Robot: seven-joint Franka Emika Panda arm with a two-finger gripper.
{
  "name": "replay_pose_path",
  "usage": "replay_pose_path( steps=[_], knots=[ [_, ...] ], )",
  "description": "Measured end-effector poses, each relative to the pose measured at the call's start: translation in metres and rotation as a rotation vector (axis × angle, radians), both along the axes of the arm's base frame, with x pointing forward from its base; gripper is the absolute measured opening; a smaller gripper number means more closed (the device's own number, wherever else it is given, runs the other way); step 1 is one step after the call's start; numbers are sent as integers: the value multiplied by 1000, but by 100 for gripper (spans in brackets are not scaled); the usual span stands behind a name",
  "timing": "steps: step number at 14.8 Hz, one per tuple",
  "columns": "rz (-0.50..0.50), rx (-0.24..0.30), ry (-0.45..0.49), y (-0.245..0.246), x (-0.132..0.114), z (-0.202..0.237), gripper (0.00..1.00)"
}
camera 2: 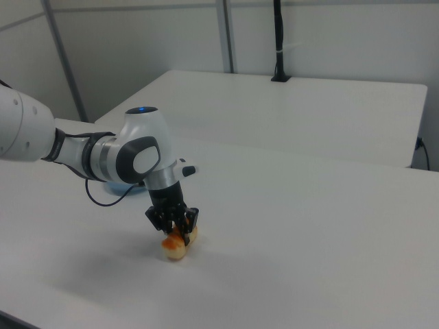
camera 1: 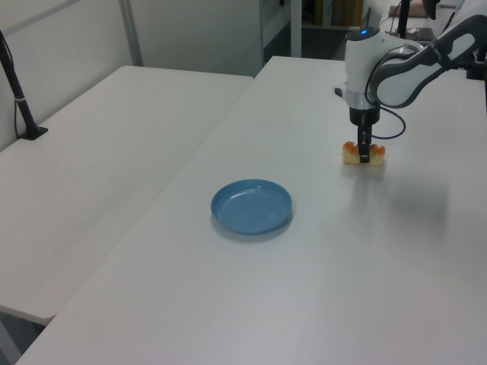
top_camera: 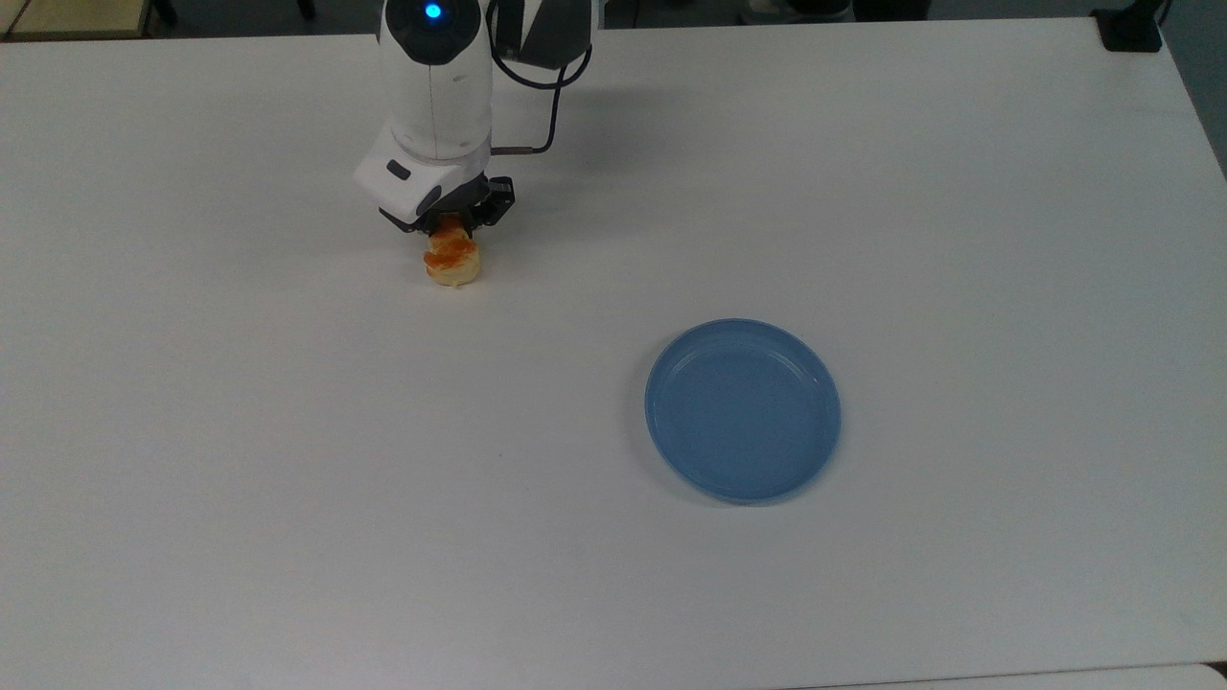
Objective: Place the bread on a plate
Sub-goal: 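Lower the gripper around the bread roll and close it, then lift the bread roll and carry it over the blue plate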
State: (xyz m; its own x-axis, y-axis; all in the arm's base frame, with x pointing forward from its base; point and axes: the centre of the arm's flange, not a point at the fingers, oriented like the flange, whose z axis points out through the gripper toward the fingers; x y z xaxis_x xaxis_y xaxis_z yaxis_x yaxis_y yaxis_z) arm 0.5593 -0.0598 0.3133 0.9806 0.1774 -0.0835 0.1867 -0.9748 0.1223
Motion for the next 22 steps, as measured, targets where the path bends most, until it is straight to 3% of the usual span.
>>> replay_pose_path(
  steps=[6, 10, 18, 22],
  knots=[
    [-11, -9, -61, -2, 32, 67, 37],
    [10, 16, -115, 28, 52, 96, 37],
    [32, 32, -202, 138, 110, 101, 37],
    [41, 38, -189, 182, 122, 75, 37]
  ],
)
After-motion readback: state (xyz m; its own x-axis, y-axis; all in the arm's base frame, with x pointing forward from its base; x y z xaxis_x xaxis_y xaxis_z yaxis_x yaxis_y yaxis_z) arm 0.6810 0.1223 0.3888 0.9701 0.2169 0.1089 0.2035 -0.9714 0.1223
